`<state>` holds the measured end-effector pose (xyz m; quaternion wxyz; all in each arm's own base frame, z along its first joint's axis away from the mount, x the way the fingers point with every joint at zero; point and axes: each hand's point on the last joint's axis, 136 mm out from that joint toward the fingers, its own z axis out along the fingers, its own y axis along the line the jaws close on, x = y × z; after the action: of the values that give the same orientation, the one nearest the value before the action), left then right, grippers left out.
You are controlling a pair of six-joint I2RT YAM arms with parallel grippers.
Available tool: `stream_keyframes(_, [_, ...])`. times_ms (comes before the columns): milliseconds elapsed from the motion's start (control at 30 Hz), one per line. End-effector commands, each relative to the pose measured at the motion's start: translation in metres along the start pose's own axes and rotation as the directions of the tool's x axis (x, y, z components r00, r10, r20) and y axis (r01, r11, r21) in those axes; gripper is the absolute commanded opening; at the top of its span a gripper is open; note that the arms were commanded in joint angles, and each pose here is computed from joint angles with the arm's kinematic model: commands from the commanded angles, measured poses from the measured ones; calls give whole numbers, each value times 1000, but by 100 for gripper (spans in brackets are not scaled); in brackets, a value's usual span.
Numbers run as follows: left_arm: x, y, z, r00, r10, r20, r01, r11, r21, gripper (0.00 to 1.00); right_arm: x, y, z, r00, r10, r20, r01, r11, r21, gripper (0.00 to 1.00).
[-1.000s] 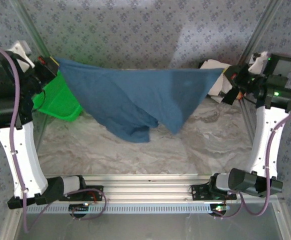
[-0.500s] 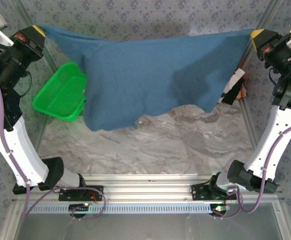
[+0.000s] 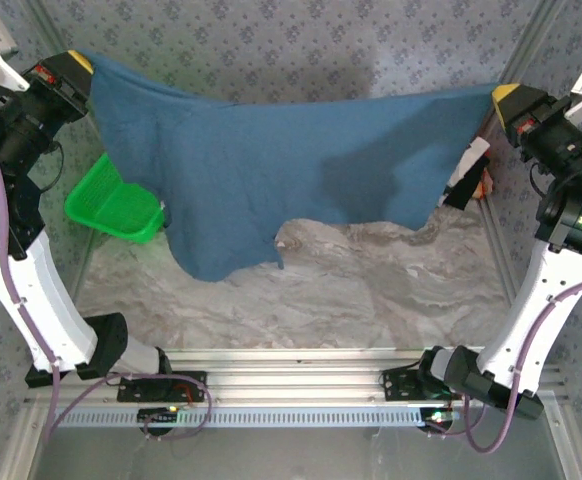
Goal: Fold and stack the t-shirts
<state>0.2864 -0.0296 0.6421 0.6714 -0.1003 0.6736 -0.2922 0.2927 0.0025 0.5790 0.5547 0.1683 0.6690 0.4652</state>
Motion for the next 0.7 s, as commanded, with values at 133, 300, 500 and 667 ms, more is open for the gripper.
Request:
stream_keyframes(133, [-4, 7, 48, 999, -42, -13, 43, 996, 77, 0, -13, -43, 30, 1000, 18, -22, -17, 999, 51, 0])
stream_keyframes(300, [-2, 12, 98, 995, -94, -38, 99, 984, 147, 0, -26, -73, 76, 997, 21, -69, -17, 998, 62, 0])
stream_keyframes(500, [9, 34, 170, 980, -189, -65, 199, 951, 235, 0, -38, -108, 145, 992, 45, -121, -39, 998, 55, 0])
stream_keyframes(667, [-10, 36, 197, 970, -243, 16, 223, 911, 346, 0, -51, -119, 193, 989, 54, -135, -53, 999, 13, 0])
